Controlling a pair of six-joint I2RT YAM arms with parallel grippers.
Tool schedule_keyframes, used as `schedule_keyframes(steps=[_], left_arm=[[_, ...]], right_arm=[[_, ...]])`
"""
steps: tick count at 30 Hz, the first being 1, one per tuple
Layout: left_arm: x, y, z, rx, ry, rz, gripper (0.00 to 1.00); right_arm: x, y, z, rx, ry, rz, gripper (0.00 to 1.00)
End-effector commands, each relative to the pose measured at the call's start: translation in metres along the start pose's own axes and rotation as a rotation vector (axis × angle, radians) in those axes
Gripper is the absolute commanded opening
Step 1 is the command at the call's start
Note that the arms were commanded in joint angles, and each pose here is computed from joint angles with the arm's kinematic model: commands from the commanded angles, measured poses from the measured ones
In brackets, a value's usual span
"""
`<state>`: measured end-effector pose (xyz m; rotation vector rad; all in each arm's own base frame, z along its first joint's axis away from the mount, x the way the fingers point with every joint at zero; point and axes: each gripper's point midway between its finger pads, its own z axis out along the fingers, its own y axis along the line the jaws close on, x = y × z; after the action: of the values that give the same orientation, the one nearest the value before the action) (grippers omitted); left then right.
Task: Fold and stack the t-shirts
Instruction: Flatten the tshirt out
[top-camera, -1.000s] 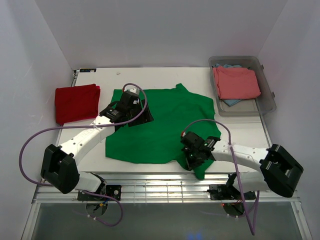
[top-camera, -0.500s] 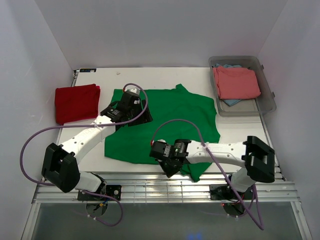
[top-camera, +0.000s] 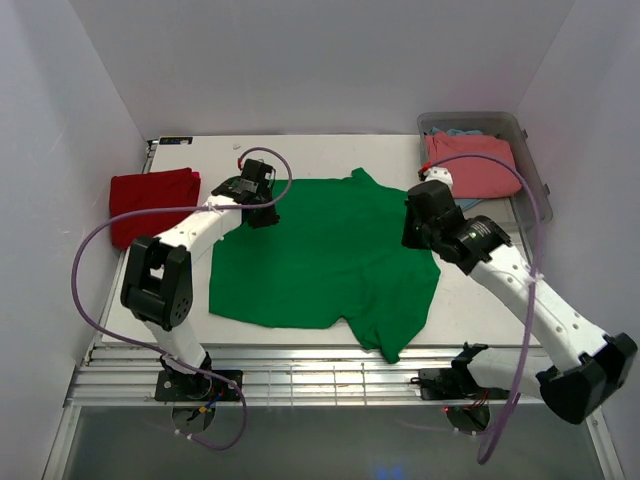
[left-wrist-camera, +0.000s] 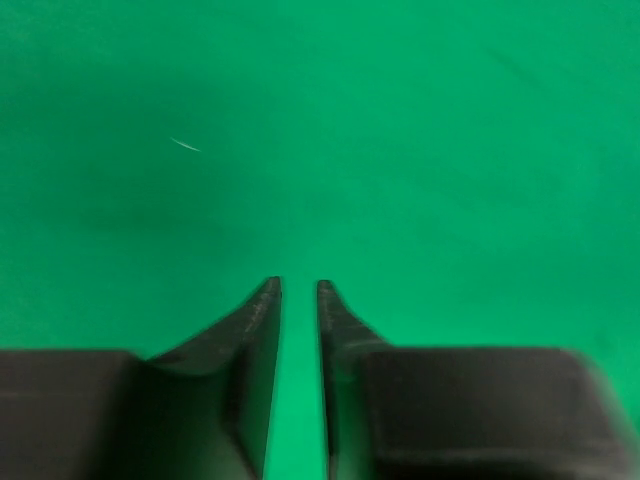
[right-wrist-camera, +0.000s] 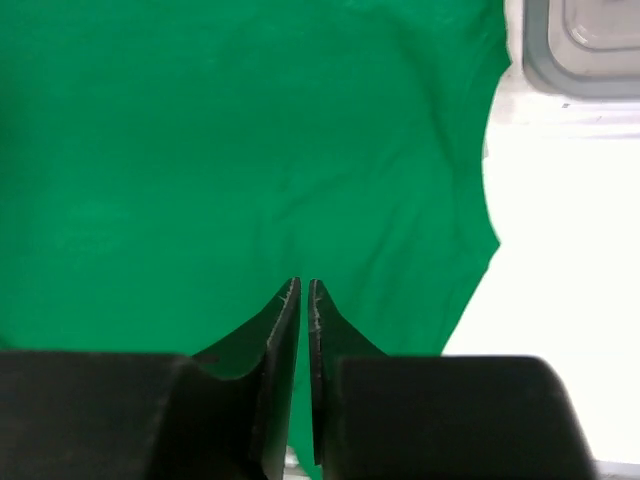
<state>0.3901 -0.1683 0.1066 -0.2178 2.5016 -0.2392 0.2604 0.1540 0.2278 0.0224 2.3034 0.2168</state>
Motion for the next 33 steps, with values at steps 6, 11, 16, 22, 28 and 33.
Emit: schedule_keyframes(steps=[6, 11, 16, 22, 28, 33], left_arm=[[-0.014, 0.019, 0.040, -0.084, 0.016, 0.042, 0.18], [-0.017, 0.018, 0.046, -0.073, -0.008, 0.042, 0.16], [0.003, 0.030, 0.056, -0.109, 0.039, 0.057, 0.14], [0.039, 0.050, 0.062, -0.162, 0.116, 0.050, 0.11], [0.064, 0.064, 0.067, -0.198, 0.171, 0.054, 0.09], [0.084, 0.074, 0.064, -0.214, 0.209, 0.041, 0.03]], right_arm=[[-0.019, 0.010, 0.121, 0.015, 0.039, -0.131, 0.08], [-0.032, 0.007, 0.166, 0.050, 0.033, -0.130, 0.08], [-0.019, 0.001, 0.189, 0.064, 0.075, -0.165, 0.08], [0.039, -0.013, 0.210, 0.063, 0.182, -0.195, 0.08], [0.089, -0.017, 0.223, 0.035, 0.300, -0.174, 0.08], [0.115, -0.022, 0.217, 0.026, 0.364, -0.157, 0.08]])
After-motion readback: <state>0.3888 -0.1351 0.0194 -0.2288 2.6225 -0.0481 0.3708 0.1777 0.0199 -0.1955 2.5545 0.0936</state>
